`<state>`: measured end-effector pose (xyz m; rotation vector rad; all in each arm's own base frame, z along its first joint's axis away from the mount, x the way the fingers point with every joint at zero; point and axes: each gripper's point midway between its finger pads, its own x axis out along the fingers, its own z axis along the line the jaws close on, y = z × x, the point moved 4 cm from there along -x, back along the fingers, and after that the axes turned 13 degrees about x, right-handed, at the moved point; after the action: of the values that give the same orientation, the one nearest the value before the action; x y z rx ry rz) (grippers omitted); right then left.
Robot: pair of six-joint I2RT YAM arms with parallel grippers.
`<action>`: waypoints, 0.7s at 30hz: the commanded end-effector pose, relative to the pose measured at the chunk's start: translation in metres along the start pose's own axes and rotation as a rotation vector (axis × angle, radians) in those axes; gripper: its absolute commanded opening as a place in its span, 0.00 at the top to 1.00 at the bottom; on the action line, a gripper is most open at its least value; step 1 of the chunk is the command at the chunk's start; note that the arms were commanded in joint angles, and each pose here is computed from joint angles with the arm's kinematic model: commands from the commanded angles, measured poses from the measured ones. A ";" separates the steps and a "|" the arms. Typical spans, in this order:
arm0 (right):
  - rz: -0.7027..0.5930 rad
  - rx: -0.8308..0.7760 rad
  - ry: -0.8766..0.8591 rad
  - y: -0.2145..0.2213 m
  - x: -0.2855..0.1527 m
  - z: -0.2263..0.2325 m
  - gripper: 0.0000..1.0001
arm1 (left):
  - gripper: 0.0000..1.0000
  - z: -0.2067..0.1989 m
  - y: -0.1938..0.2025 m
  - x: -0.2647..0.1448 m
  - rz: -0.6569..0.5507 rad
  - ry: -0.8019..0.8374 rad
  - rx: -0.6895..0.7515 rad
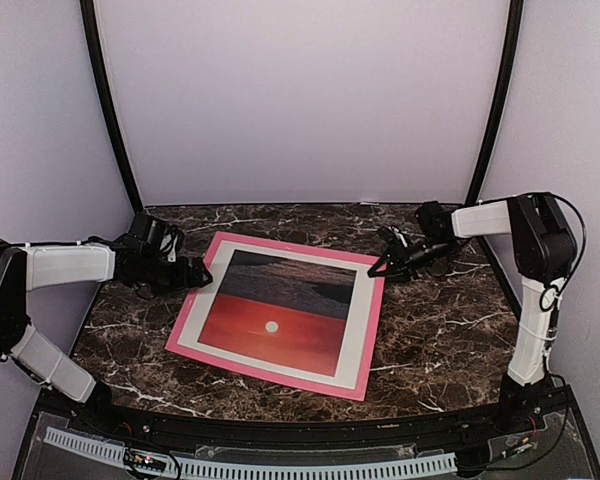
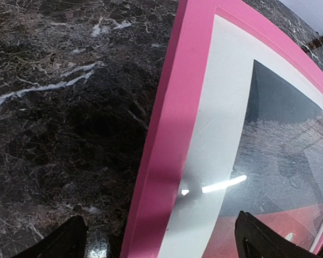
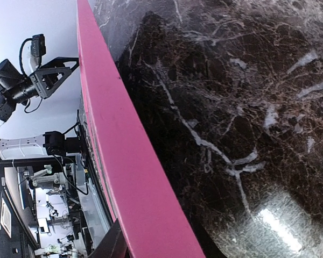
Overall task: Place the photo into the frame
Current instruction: Turn over the photo frame.
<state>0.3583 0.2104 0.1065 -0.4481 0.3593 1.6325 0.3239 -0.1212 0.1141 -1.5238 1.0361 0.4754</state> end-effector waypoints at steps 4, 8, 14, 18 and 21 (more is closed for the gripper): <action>-0.063 -0.129 0.011 -0.029 0.000 -0.012 0.62 | 0.01 -0.004 0.011 0.014 0.022 0.070 -0.008; -0.073 -0.086 0.016 -0.035 -0.001 -0.022 0.59 | 0.01 -0.003 0.016 0.018 0.042 0.075 -0.011; -0.112 -0.034 0.046 -0.048 -0.008 -0.032 0.53 | 0.06 -0.004 0.032 0.021 0.059 0.106 -0.023; -0.124 -0.014 0.083 -0.056 -0.011 -0.037 0.51 | 0.11 -0.007 0.042 0.024 0.075 0.134 -0.033; -0.153 0.005 0.127 -0.063 -0.017 -0.041 0.51 | 0.14 -0.009 0.047 0.023 0.081 0.154 -0.039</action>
<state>0.4094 0.1879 0.0774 -0.5240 0.3972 1.5113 0.3019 -0.1301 0.0723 -1.5453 1.1817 0.4729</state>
